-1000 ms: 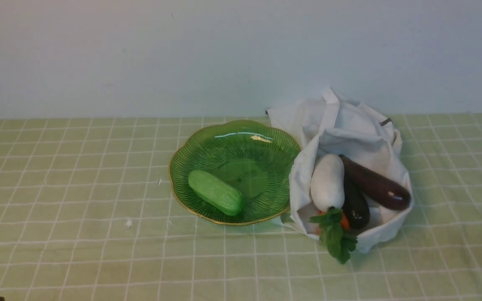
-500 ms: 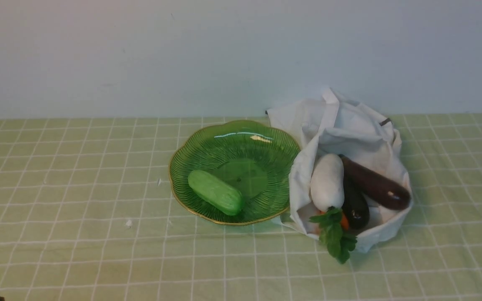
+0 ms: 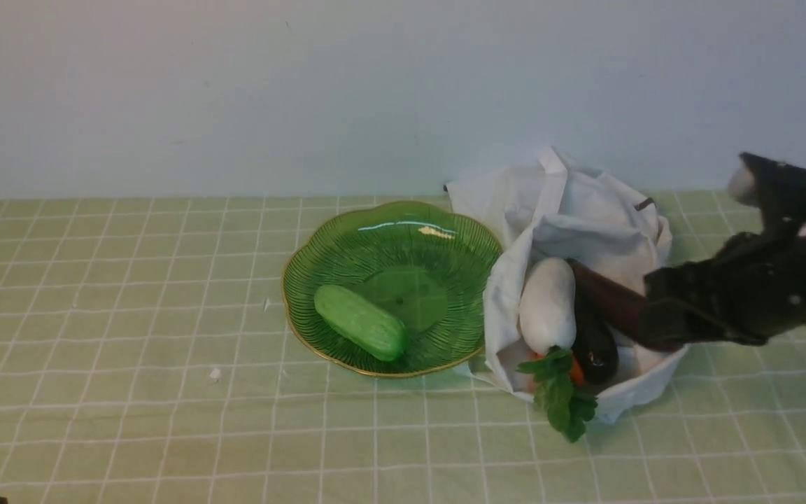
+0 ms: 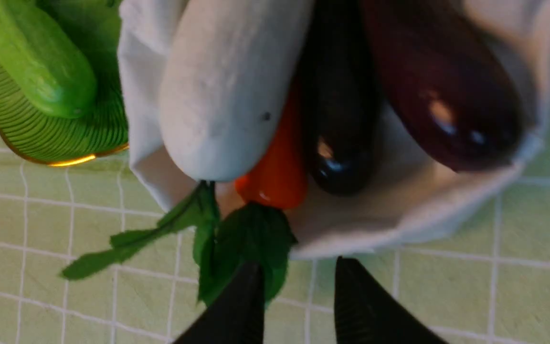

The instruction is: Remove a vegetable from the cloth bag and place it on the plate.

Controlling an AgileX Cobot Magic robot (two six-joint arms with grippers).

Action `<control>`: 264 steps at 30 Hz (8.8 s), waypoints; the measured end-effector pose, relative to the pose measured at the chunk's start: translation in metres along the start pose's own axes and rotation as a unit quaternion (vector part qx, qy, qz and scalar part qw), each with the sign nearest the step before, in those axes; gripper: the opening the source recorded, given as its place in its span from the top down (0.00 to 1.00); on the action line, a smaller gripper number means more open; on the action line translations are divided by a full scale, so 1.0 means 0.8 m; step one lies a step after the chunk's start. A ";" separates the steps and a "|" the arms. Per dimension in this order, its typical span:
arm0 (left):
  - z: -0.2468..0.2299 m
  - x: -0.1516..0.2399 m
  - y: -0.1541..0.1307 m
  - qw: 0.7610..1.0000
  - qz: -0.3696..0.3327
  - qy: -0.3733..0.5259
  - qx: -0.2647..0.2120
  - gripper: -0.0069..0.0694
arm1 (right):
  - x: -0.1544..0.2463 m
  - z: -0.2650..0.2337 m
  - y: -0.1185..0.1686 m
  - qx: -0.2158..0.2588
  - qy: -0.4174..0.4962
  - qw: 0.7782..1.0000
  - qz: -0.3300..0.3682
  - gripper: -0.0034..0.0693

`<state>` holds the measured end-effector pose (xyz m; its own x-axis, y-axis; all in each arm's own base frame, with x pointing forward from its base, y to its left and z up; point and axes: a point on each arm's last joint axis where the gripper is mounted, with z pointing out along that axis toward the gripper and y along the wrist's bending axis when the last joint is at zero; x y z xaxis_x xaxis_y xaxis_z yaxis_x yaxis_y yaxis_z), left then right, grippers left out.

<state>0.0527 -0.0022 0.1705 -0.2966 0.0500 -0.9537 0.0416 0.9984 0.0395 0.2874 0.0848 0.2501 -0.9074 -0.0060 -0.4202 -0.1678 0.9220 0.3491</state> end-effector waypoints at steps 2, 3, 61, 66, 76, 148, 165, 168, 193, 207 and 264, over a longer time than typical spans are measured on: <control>0.000 0.000 0.000 1.000 0.000 0.000 0.000 0.92 | -0.012 0.016 0.011 -0.001 0.006 1.000 -0.022 0.48; 0.000 0.000 0.000 1.000 0.000 0.000 0.000 0.92 | -0.016 0.021 0.014 -0.003 0.007 1.000 -0.025 0.44; 0.000 0.000 0.000 1.000 0.000 0.000 0.000 0.92 | -0.079 0.173 0.142 -0.048 -0.048 0.965 -0.254 0.29; 0.000 0.000 0.000 1.000 0.000 0.000 0.000 0.92 | -0.079 0.178 0.139 -0.040 -0.049 0.963 -0.263 0.17; 0.000 0.000 0.000 1.000 0.000 0.000 0.000 0.92 | -0.117 0.087 0.175 -0.044 -0.050 0.941 -0.332 0.10; 0.000 0.000 0.000 1.000 0.000 0.000 0.000 0.92 | 0.186 -0.188 0.034 -0.003 -0.387 0.879 -0.278 0.97; 0.000 0.000 0.000 1.000 0.000 0.000 0.000 0.92 | 0.212 -0.157 0.003 0.028 -0.427 0.869 -0.249 0.97; 0.000 0.000 0.000 1.000 0.000 0.000 0.000 0.92 | 0.232 -0.144 -0.019 0.059 -0.464 0.859 -0.209 0.97; 0.000 0.000 0.000 1.000 0.000 0.000 0.000 0.92 | 0.301 -0.080 -0.077 0.165 -0.447 0.875 -0.083 0.97; 0.000 0.000 0.000 1.000 0.000 0.000 0.000 0.92 | 0.301 -0.080 -0.077 0.166 -0.447 0.875 -0.083 0.97; 0.000 0.000 0.000 1.000 0.000 0.000 0.000 0.92 | 0.301 -0.080 -0.077 0.164 -0.447 0.876 -0.079 0.97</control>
<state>0.0527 -0.0022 0.1705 -0.2966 0.0500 -0.9537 0.0416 0.9984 0.0395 0.0549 0.0014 0.1811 -0.1935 0.0267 -0.9807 -0.0112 0.9995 0.0294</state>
